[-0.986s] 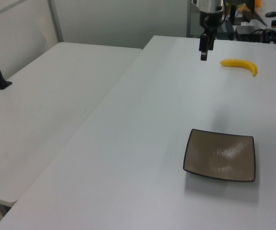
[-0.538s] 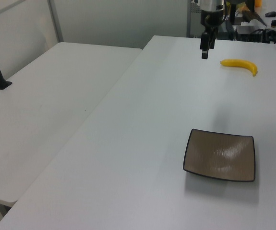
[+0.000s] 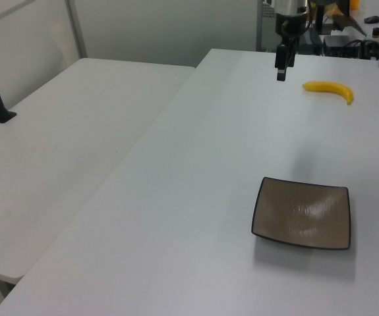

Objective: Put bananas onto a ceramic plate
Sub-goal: 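Move the open gripper over to the yellow banana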

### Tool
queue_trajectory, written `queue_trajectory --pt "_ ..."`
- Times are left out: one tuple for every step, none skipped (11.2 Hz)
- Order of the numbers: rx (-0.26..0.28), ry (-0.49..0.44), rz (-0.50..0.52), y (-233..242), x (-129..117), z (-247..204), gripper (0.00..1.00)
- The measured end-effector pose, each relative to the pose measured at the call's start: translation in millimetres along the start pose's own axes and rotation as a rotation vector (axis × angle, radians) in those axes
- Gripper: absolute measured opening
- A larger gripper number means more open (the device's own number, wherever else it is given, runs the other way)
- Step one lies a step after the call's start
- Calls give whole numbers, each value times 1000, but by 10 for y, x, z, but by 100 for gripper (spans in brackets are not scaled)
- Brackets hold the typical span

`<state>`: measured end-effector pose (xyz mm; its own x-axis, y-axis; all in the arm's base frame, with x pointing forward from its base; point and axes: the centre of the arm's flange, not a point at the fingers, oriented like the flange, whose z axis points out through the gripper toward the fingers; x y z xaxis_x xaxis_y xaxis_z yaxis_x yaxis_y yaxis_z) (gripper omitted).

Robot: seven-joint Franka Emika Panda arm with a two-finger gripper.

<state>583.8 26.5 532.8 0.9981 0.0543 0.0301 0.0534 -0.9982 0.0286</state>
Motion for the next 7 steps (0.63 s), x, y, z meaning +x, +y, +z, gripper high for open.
queue_trajectory --pt "0 0 -3 1 0 0 100" --pt "0 0 -6 5 0 -1 100" --pt "0 1 -9 9 -1 -3 100" --pt "0 1 -10 11 -2 -7 100" --pt "-1 2 -13 21 -4 -13 100" --pt "-2 3 -27 53 -7 -19 100" --pt "-11 4 -44 123 -11 -27 100"
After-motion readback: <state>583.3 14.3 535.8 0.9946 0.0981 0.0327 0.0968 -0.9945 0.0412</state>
